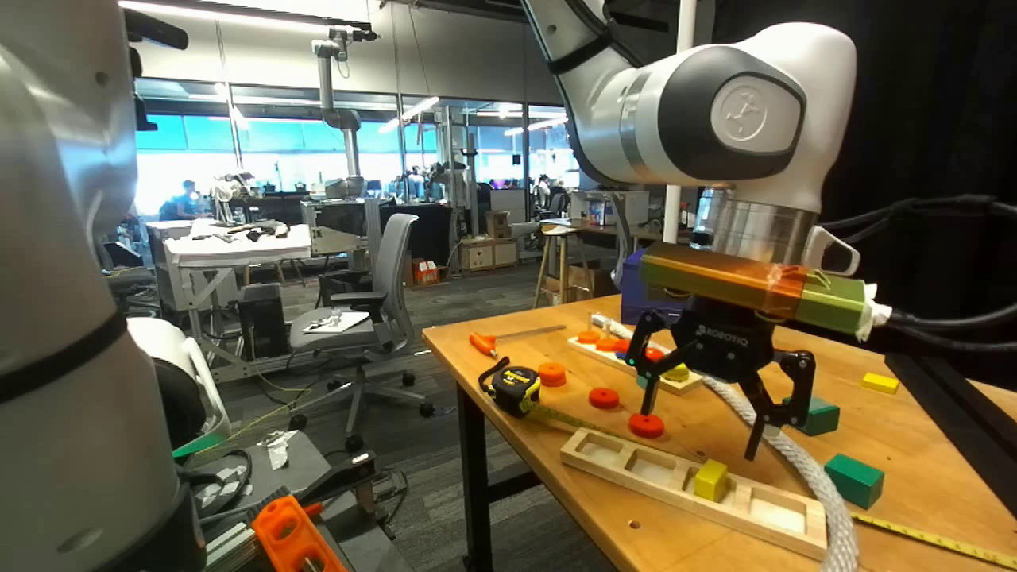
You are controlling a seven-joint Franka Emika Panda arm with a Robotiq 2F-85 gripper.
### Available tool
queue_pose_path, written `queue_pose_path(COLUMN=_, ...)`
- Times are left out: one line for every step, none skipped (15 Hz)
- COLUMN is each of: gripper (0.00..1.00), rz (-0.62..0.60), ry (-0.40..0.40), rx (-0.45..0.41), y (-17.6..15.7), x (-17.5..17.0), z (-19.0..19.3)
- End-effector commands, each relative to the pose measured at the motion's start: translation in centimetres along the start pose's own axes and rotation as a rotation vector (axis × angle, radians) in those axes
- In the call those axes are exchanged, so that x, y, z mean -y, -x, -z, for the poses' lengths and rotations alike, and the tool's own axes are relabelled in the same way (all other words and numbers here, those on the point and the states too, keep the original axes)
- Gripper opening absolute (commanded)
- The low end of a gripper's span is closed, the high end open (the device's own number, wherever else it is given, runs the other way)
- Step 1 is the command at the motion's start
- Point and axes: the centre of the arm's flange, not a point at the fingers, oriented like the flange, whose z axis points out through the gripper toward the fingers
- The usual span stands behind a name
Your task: Pick up the yellow block at the front of the table and put it on the wooden board
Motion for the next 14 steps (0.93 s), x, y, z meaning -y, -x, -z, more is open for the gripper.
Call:
queue_pose_path(gripper=1.00, rz=-0.025, ry=0.096, rx=-0.017, y=-0.9, x=3.8, z=4.1)
queue_pose_path(gripper=1.00, rz=-0.040, ry=0.134, rx=-0.028, y=-0.7, x=5.2, z=5.3)
queue_pose_path(gripper=1.00, rz=-0.054, ry=0.165, rx=-0.037, y=-0.5, x=6.5, z=6.5)
queue_pose_path(gripper=1.00, rz=-0.081, ry=0.210, rx=-0.051, y=0.0, x=8.1, z=7.8)
queue_pose_path(gripper=1.00, rz=-0.106, ry=0.249, rx=-0.061, y=0.6, x=9.4, z=9.0)
queue_pose_path(gripper=1.00, rz=-0.146, ry=0.284, rx=-0.079, y=1.5, x=10.8, z=10.4)
queue_pose_path(gripper=1.00, rz=-0.195, ry=0.310, rx=-0.101, y=2.3, x=11.8, z=11.6)
queue_pose_path(gripper=1.00, rz=-0.246, ry=0.330, rx=-0.127, y=3.2, x=12.8, z=12.8)
queue_pose_path(gripper=1.00, rz=-0.295, ry=0.346, rx=-0.147, y=4.1, x=13.7, z=14.0)
queue_pose_path(gripper=1.00, rz=-0.346, ry=0.361, rx=-0.166, y=5.1, x=14.7, z=15.3)
queue_pose_path(gripper=1.00, rz=-0.396, ry=0.375, rx=-0.179, y=6.1, x=15.6, z=16.5)
queue_pose_path(gripper=1.00, rz=-0.451, ry=0.381, rx=-0.189, y=7.0, x=16.5, z=17.9)
queue_pose_path(gripper=1.00, rz=-0.503, ry=0.390, rx=-0.196, y=7.9, x=17.5, z=19.3)
queue_pose_path(gripper=1.00, rz=-0.558, ry=0.398, rx=-0.201, y=9.0, x=18.5, z=20.8)
